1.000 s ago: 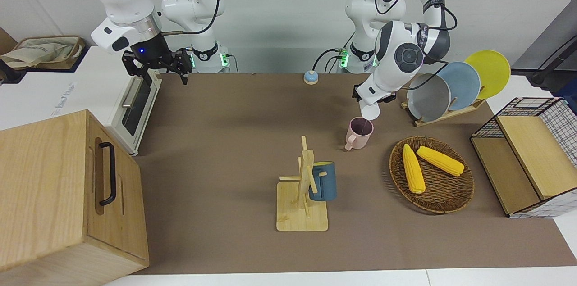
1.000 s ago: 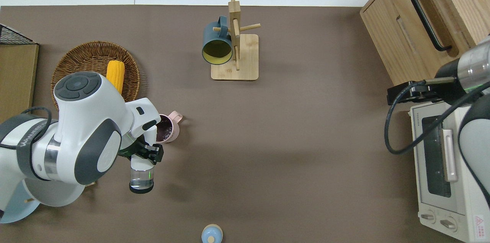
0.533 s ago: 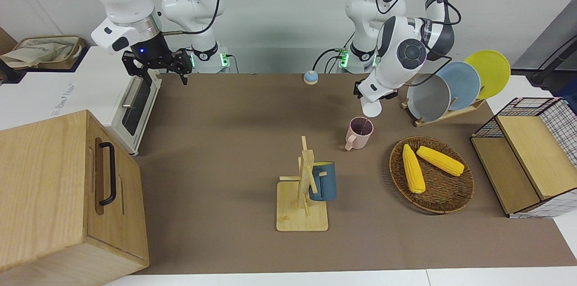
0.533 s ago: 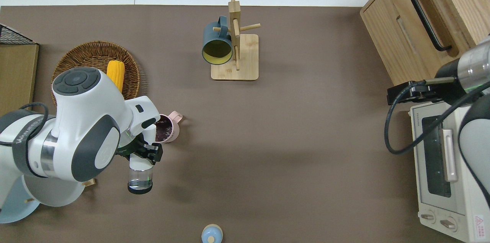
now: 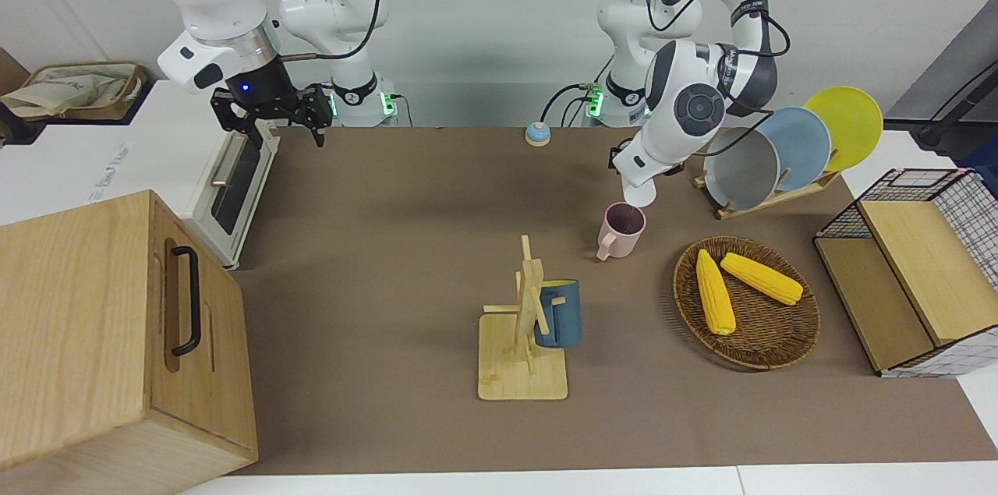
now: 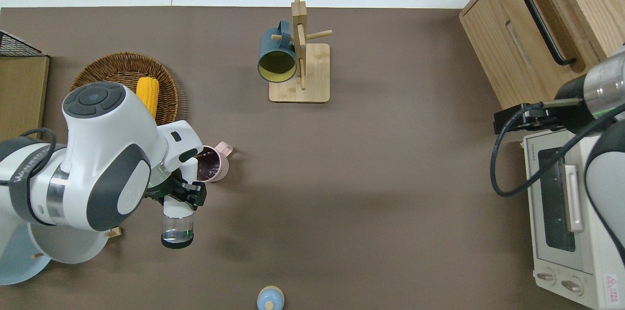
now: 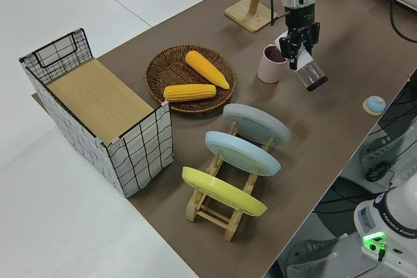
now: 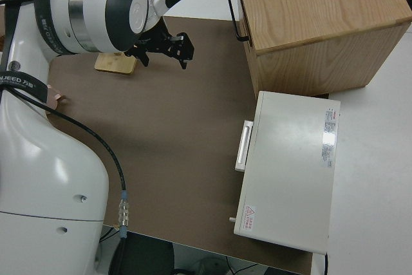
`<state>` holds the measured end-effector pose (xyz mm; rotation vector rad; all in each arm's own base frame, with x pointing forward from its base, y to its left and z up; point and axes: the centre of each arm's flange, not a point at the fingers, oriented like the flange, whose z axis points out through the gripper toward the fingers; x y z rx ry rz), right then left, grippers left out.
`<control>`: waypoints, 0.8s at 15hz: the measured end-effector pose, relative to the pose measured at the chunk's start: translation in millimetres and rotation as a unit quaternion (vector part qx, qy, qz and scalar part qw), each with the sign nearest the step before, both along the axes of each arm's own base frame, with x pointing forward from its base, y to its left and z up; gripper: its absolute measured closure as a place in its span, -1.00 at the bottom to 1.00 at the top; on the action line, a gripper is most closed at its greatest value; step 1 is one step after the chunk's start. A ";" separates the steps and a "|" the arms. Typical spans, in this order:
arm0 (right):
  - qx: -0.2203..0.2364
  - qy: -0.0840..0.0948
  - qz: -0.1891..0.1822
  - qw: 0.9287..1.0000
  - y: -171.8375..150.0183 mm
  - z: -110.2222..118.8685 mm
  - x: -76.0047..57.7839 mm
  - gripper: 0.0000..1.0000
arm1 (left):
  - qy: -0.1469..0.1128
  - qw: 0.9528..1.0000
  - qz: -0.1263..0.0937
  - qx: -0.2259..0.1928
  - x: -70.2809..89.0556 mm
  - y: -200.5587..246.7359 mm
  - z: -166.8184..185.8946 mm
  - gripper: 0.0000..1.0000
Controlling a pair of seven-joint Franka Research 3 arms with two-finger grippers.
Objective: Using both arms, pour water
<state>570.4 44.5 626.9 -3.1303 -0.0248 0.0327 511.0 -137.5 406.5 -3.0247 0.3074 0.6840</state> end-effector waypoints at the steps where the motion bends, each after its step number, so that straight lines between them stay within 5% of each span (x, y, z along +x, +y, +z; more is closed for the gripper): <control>1: 0.000 0.000 0.000 1.000 0.0 0.0 0.0 -0.98 | 0.001 1.000 0.000 0.000 0.1 0.0 -0.6 -0.27; 12: 0.000 0.000 0.000 1.000 0.0 0.0 0.0 -0.98 | -0.002 1.000 0.015 0.008 0.2 -1.7 0.2 -0.27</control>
